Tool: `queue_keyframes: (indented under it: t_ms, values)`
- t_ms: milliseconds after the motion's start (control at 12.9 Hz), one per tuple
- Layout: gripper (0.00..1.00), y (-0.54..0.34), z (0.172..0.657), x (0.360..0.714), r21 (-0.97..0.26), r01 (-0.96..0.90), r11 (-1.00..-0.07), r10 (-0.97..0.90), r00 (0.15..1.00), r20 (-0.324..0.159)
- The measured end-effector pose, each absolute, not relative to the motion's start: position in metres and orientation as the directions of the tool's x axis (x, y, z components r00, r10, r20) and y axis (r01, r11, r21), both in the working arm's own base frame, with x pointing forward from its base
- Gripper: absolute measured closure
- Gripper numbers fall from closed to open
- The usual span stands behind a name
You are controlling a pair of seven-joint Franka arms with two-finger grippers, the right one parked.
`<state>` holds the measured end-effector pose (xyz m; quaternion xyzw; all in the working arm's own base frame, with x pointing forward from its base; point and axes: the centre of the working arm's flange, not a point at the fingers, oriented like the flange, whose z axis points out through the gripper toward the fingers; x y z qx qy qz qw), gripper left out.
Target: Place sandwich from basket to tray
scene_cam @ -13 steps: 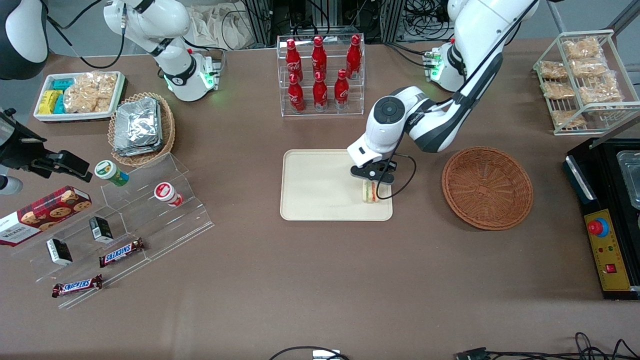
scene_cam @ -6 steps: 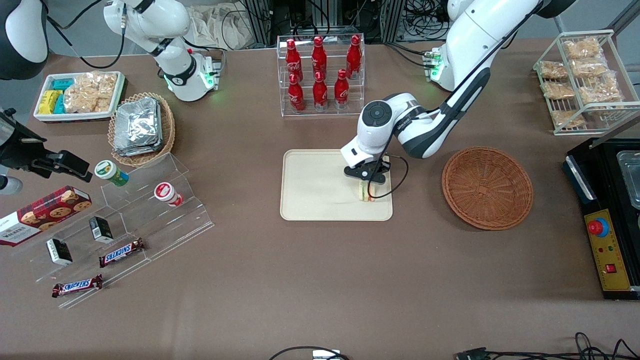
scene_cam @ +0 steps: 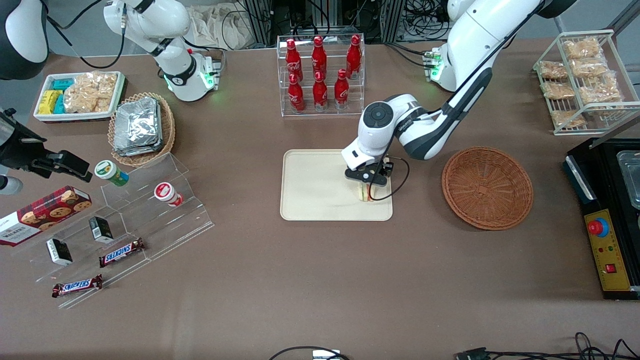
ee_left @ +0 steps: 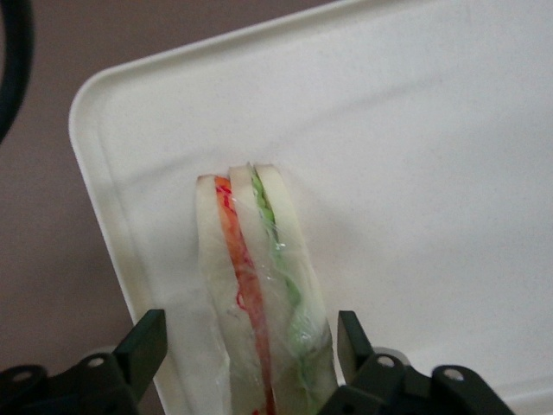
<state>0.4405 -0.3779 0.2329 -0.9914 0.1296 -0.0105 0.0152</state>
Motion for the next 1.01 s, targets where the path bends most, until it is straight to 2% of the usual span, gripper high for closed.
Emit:
queue_keyframes:
  t_ms: [77, 232, 465, 697, 1007]
  values:
    - [0.00, -0.375, 0.241, 0.452, -0.051, -0.238, -0.970, -0.240, 0.971, 0.016]
    - [0.00, -0.362, 0.263, 0.484, -0.085, -0.184, -0.979, -0.186, 0.982, 0.023]
    - [0.00, -0.328, 0.289, 0.529, -0.077, -0.090, -0.993, -0.095, 0.993, 0.064]
    - [0.00, -0.293, 0.317, 0.558, -0.083, -0.010, -0.996, -0.019, 0.994, 0.107]
    - [0.00, -0.248, 0.374, 0.597, -0.113, 0.130, -0.985, 0.118, 0.988, 0.101]
